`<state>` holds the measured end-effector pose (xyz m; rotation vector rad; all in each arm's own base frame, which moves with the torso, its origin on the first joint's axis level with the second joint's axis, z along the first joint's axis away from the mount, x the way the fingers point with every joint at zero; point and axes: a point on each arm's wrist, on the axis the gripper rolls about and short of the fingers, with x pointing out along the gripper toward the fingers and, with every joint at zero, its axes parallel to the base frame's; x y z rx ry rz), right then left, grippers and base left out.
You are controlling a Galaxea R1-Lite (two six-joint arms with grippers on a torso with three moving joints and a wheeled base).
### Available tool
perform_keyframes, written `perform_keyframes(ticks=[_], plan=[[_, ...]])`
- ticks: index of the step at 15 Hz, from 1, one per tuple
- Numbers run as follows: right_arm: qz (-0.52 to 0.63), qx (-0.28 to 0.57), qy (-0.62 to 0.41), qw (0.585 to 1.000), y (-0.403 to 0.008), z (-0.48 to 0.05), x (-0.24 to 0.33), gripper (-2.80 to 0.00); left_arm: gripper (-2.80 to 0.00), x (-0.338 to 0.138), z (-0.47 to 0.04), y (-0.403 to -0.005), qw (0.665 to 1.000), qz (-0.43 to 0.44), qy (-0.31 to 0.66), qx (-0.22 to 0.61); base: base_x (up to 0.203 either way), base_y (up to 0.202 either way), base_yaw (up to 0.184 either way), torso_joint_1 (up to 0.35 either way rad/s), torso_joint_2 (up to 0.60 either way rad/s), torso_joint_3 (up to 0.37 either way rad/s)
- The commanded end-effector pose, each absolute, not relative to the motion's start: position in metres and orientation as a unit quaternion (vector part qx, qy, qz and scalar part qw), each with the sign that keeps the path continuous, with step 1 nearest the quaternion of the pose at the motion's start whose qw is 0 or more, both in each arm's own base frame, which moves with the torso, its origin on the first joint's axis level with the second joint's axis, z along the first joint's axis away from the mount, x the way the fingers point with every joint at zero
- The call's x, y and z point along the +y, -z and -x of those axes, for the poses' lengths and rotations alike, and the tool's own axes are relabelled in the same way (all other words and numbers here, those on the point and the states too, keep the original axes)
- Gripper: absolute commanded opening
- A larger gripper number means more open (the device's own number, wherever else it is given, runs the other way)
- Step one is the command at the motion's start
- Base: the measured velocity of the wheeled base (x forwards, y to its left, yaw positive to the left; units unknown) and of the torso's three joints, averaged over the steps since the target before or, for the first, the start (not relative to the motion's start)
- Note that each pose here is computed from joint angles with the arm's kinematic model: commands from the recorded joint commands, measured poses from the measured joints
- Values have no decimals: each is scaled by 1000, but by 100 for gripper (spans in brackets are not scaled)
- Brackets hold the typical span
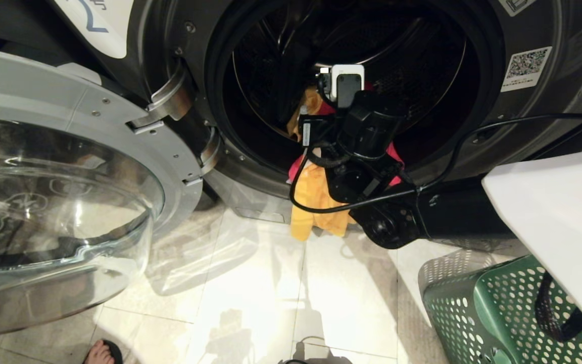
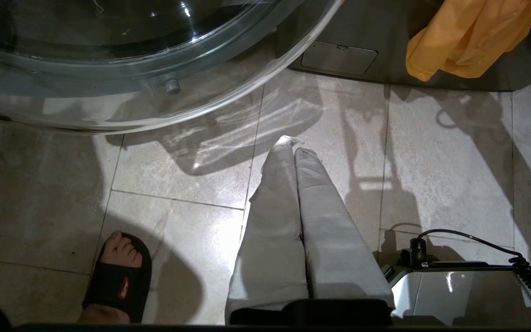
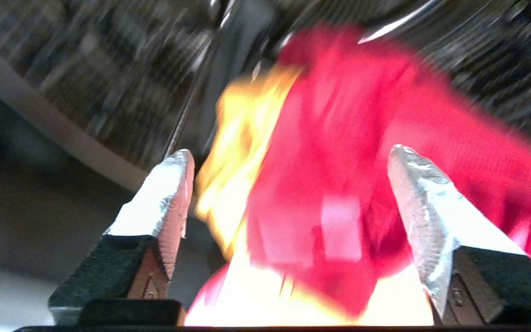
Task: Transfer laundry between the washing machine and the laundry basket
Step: Pick a cloth and place it into the basket
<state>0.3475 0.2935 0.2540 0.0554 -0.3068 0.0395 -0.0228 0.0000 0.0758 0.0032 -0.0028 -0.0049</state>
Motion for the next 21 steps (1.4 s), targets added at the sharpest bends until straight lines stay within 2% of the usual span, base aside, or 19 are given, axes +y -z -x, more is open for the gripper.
perform_keyframes(ticks=[1, 4, 8, 14, 21], plan=[[-20, -129, -35, 991, -251, -323, 287, 0, -280, 0, 23, -76, 1000, -2, 2, -1, 0, 0, 0, 0, 0, 0], [-8, -102, -43, 994, -240, -308, 278, 0, -280, 0, 23, -76, 1000, -2, 2, -1, 0, 0, 0, 0, 0, 0], [29, -29, -56, 998, -191, -293, 271, 0, -280, 0, 23, -76, 1000, -2, 2, -1, 0, 0, 0, 0, 0, 0], [50, 48, -57, 996, -134, -321, 284, 0, -280, 0, 23, -76, 1000, -2, 2, -1, 0, 0, 0, 0, 0, 0], [40, 120, -8, 992, -124, -366, 269, 0, -280, 0, 23, -76, 1000, -2, 2, -1, 0, 0, 0, 0, 0, 0]])
